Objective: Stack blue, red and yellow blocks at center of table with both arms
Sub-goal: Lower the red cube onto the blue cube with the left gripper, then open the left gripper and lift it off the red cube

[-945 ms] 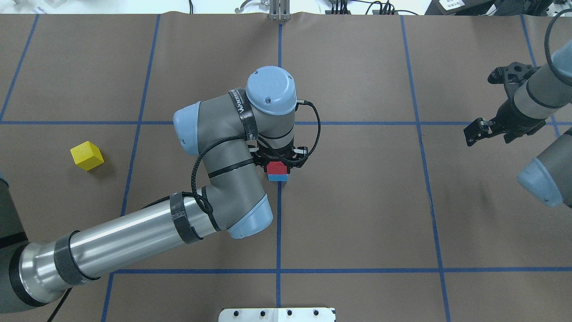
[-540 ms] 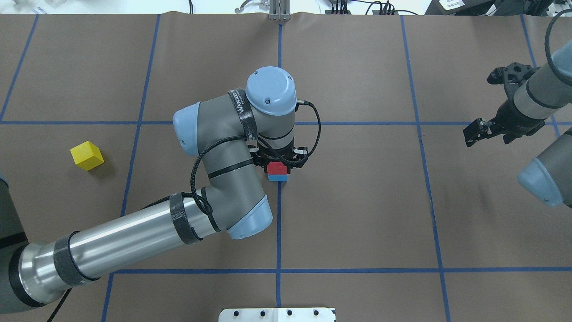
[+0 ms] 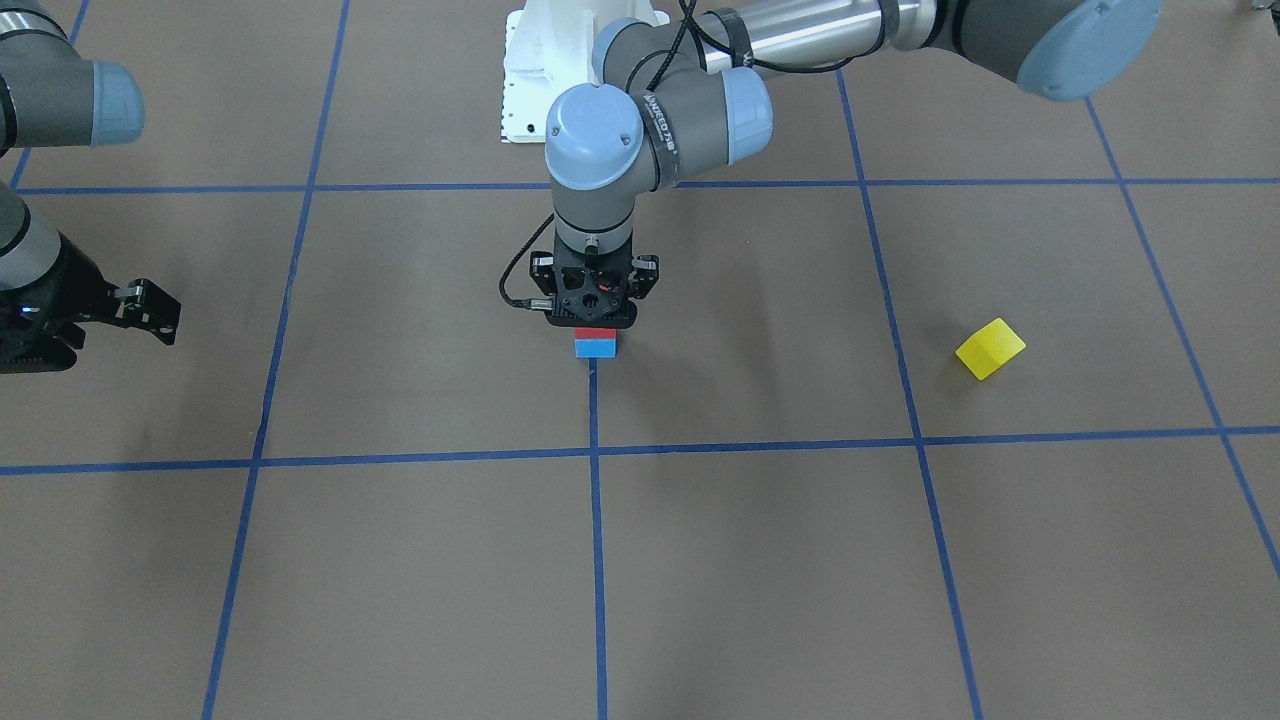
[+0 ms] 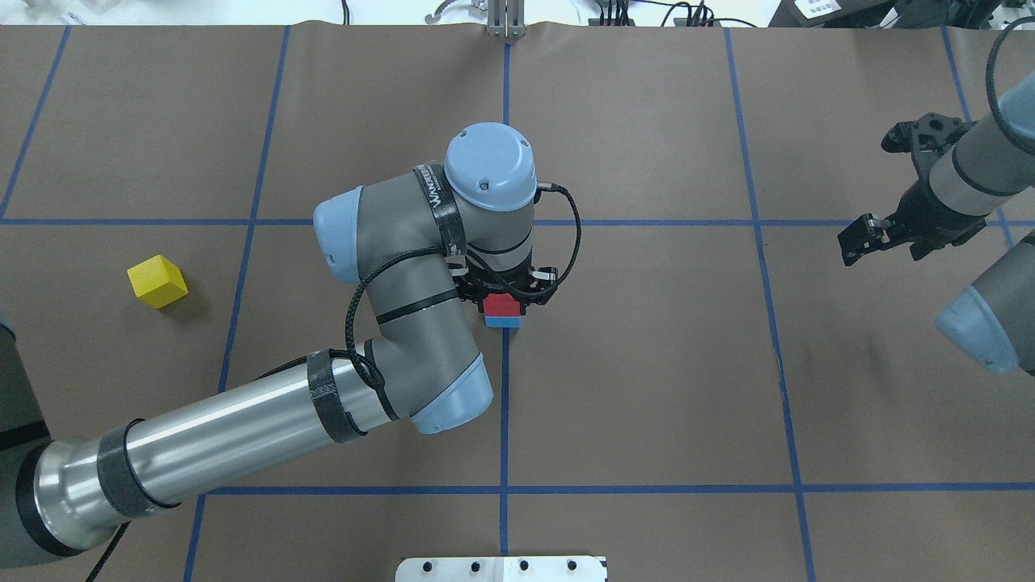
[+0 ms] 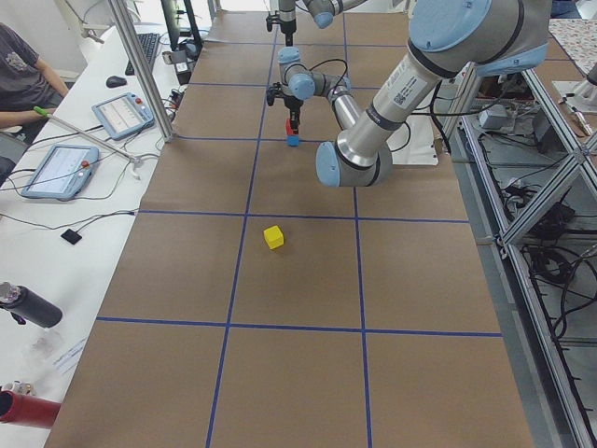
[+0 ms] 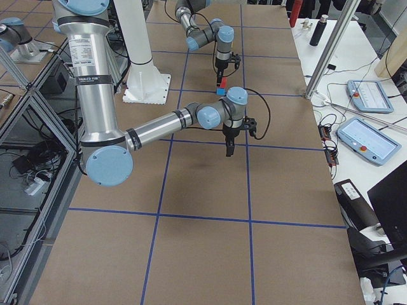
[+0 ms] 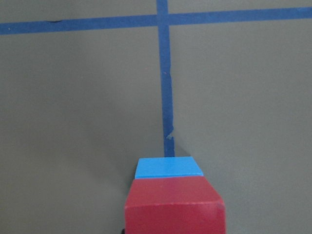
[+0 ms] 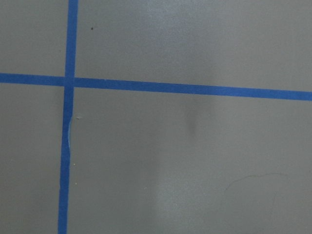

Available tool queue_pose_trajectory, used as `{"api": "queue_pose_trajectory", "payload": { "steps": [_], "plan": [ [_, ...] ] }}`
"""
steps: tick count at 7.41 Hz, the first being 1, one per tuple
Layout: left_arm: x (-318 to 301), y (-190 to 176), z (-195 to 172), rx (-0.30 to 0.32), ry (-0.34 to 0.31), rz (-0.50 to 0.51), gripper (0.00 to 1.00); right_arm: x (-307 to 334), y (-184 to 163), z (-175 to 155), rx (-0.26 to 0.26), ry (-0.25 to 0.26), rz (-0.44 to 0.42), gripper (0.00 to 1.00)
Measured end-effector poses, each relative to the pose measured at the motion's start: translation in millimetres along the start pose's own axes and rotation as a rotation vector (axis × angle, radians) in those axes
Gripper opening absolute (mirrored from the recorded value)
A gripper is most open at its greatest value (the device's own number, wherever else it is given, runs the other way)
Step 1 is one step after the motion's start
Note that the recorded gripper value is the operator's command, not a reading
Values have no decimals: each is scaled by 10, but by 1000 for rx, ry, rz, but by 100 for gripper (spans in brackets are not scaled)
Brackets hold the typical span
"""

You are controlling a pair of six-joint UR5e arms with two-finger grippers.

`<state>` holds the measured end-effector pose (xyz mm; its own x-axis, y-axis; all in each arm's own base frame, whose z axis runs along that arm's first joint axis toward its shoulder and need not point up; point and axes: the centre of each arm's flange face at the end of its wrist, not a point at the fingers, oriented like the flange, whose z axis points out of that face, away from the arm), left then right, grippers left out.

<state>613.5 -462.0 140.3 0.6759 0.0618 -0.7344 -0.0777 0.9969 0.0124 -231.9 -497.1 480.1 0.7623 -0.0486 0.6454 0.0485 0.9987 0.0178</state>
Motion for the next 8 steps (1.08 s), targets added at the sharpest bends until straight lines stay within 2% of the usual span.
{"api": "queue_pose_trajectory", "payload": {
  "steps": [2, 5, 8],
  "plan": [
    [7, 6, 10, 2, 1, 3, 47, 1, -1, 1, 0, 1, 0, 100],
    [9, 12, 19, 2, 1, 6, 98, -1, -2, 0, 0, 0, 0, 100],
    [-4, 17, 37, 1, -2, 5, 99, -10, -7, -6, 2, -1, -1, 100]
  ]
}}
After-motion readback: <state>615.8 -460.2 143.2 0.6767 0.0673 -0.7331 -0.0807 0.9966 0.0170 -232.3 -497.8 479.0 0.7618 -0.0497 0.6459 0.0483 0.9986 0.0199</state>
